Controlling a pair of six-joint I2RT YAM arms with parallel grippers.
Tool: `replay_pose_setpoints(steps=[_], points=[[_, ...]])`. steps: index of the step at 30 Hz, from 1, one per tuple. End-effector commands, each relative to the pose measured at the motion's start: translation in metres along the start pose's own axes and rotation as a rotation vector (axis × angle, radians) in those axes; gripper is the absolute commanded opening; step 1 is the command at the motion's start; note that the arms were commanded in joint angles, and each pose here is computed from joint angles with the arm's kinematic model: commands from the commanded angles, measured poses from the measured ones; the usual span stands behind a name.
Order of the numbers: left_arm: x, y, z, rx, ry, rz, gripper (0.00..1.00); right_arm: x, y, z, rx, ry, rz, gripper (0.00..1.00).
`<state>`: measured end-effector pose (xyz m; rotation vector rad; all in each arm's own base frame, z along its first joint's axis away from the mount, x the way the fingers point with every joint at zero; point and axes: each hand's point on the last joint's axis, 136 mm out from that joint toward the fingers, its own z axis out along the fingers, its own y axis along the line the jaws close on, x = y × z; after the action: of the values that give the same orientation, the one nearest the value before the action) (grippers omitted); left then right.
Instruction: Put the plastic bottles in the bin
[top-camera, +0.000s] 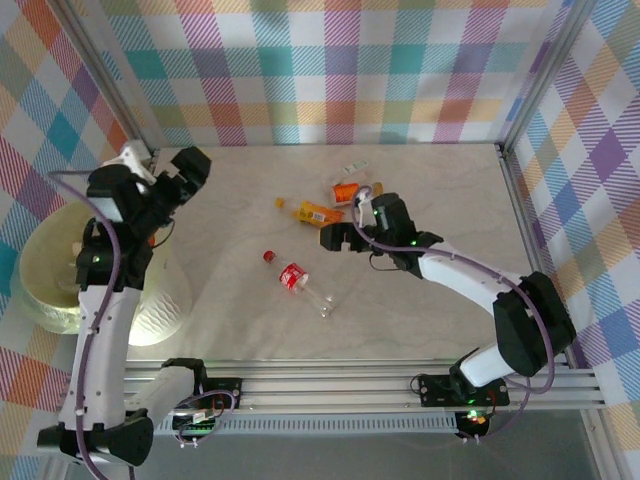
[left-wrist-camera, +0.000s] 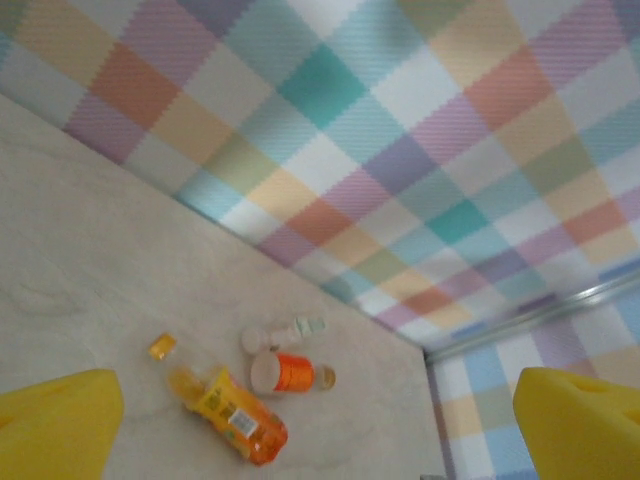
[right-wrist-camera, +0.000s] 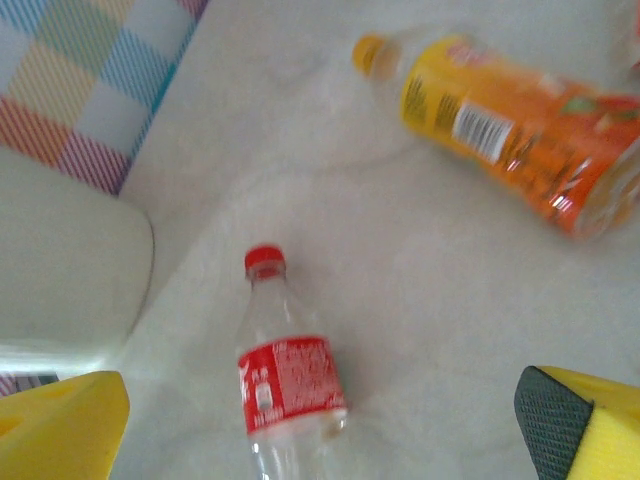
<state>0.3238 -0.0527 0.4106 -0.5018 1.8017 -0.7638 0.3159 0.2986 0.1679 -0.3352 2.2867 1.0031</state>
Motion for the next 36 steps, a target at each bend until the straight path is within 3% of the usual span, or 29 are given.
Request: replay_pose_setpoints(steps=[1,10,19,29,36], points=[[0.014,-0.006,0.017,-0.009,0.026,0.074,1.0,0.041,0.014,0.009,-0.004,0.118,-0.12,1.0],[0.078,-0.01,0.057,-0.026,0.215,0.15,1.0,0.113,0.03,0.029,0.057,0.299,-0.467,1.0],[0.082,0.012,0.05,-0.097,0.192,0.163,1.0,0.144,0.013,0.049,0.211,0.432,-0.674,1.0],[0.082,0.027,0.039,-0.155,0.169,0.188,1.0,0.16,-0.009,0.044,0.322,0.493,-0.745,0.95],[0.086,0.029,0.043,-0.159,0.186,0.182,1.0,0.158,-0.017,0.045,0.376,0.469,-0.72,0.84]])
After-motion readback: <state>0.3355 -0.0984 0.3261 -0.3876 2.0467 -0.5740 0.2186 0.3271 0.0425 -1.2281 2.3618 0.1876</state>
